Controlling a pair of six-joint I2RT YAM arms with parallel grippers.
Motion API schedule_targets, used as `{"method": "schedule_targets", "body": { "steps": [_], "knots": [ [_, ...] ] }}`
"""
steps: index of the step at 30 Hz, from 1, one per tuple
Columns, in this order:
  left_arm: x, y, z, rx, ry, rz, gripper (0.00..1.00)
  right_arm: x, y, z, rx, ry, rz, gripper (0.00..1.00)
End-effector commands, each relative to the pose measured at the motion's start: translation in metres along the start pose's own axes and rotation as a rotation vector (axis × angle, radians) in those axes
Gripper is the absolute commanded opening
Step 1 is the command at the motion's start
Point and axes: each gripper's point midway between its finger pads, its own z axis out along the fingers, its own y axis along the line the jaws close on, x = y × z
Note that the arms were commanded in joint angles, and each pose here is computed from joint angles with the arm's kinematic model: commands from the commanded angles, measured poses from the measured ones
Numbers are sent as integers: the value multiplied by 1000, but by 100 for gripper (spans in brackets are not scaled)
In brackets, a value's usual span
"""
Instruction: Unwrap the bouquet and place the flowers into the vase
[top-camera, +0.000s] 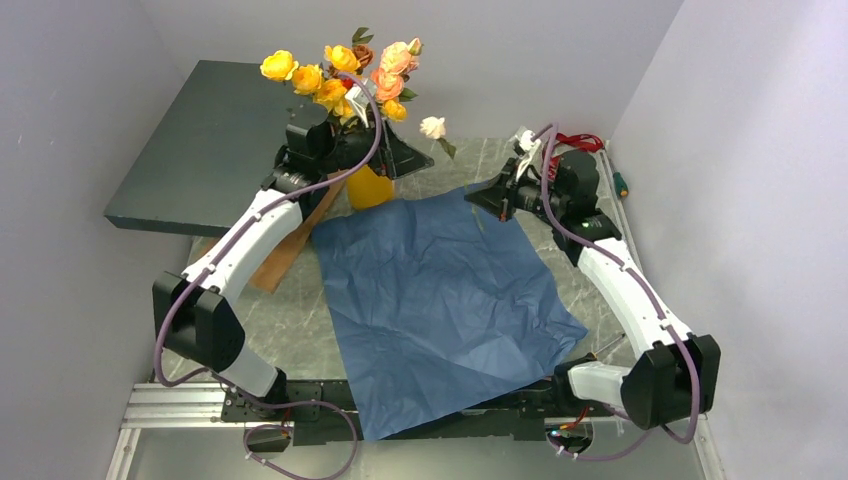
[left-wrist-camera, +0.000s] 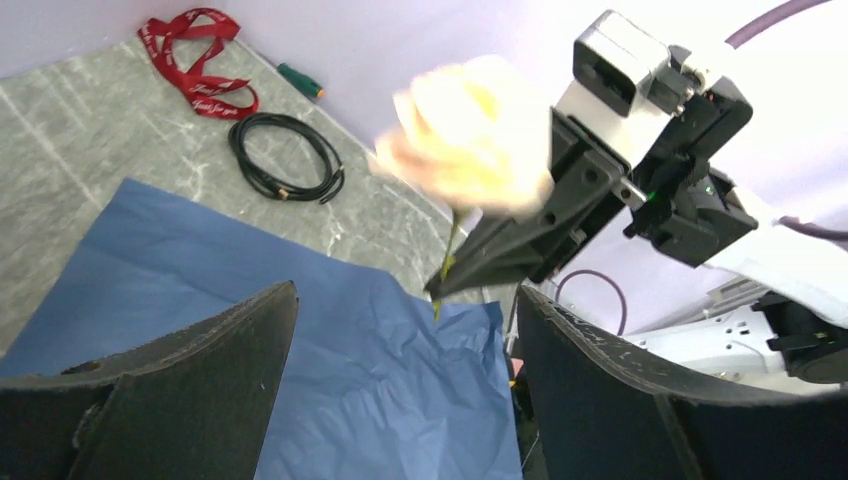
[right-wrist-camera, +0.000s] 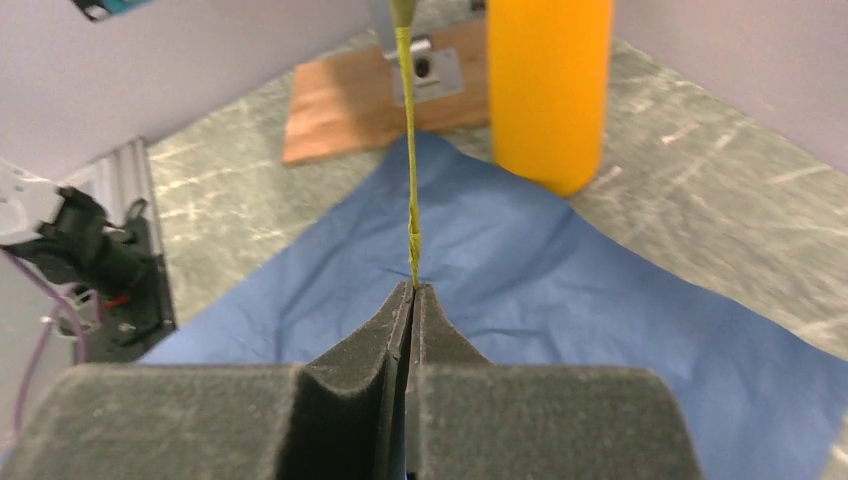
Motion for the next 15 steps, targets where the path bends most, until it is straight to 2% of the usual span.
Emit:
{"method": "schedule_targets", "body": {
  "steps": [1,5,7,10,14,15],
  "knots": [
    [-31,-51,5,166,-73,76,86,-30,31,7,-54,-98,38,0],
    [-26,-54,11,154,-78,107,83,-32,50,9,-92,-107,24,0],
    [-29,-55,11,152,-91,102,76,-33,57,10,-108,-108,24,0],
    [-36,-60,10,163,-112,125,50,-31,67,12,-136,-98,10,0],
    [-42,-75,8,228,-118,190,4,-29,70,13,-147,-85,16,0],
    [-43,-77,7,229,-118,203,0,-29,71,12,-143,-81,22,1]
  ]
}}
